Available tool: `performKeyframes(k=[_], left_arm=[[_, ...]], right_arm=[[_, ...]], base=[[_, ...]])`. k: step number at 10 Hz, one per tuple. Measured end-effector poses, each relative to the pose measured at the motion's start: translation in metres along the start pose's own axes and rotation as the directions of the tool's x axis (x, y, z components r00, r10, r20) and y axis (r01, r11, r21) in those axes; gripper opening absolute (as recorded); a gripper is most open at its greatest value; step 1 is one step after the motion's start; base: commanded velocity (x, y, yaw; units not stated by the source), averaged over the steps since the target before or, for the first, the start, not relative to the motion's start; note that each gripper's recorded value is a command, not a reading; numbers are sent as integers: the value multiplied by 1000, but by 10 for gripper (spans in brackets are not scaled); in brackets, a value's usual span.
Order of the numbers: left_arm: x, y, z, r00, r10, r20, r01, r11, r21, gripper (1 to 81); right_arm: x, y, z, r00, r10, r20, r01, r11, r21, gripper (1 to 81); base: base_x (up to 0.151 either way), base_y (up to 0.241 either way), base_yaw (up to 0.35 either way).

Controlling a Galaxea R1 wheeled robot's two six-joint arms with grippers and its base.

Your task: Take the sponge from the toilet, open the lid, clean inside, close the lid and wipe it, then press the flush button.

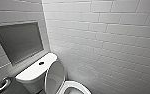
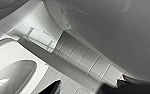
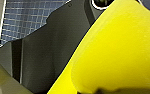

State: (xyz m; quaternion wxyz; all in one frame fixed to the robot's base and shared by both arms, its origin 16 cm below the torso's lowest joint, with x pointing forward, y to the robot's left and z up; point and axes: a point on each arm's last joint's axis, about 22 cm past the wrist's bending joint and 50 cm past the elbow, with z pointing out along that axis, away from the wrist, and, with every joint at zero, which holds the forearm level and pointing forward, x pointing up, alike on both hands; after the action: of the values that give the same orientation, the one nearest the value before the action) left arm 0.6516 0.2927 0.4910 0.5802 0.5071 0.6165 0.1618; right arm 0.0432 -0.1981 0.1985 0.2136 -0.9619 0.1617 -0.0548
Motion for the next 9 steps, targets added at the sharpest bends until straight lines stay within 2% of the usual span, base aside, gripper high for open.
performKeyframes(k=[3,4,5,6,7,8,9], left_arm=[[12,5,-8,1000,25,-15,-25,999,-32,811],[13,0,-11,999,43,-9,-44,999,-23,811],[11,-8,-13,995,93,21,-93,996,-3,811],[9,-22,-15,986,155,59,-156,988,14,811],[11,-39,-19,969,227,95,-231,972,34,811],[22,-61,-26,944,308,123,-317,946,64,811],[37,-80,-35,910,387,147,-402,911,93,811]], right_arm=[[0,0,0,1000,0,1,0,1000,0,10],[0,1,0,1000,1,1,-1,1000,-1,10],[0,2,-1,1000,0,2,0,1000,-3,10],[-1,4,-2,1000,1,6,-1,1000,-4,10],[0,3,-2,1000,2,7,-2,1000,-4,10],[-1,3,-2,1000,2,7,-2,1000,-3,10],[-1,3,-2,1000,2,7,-2,1000,-3,10]], base=[[0,0,0],[0,0,0],[0,0,0],[0,0,0],[0,0,0],[0,0,0],[0,0,0]])
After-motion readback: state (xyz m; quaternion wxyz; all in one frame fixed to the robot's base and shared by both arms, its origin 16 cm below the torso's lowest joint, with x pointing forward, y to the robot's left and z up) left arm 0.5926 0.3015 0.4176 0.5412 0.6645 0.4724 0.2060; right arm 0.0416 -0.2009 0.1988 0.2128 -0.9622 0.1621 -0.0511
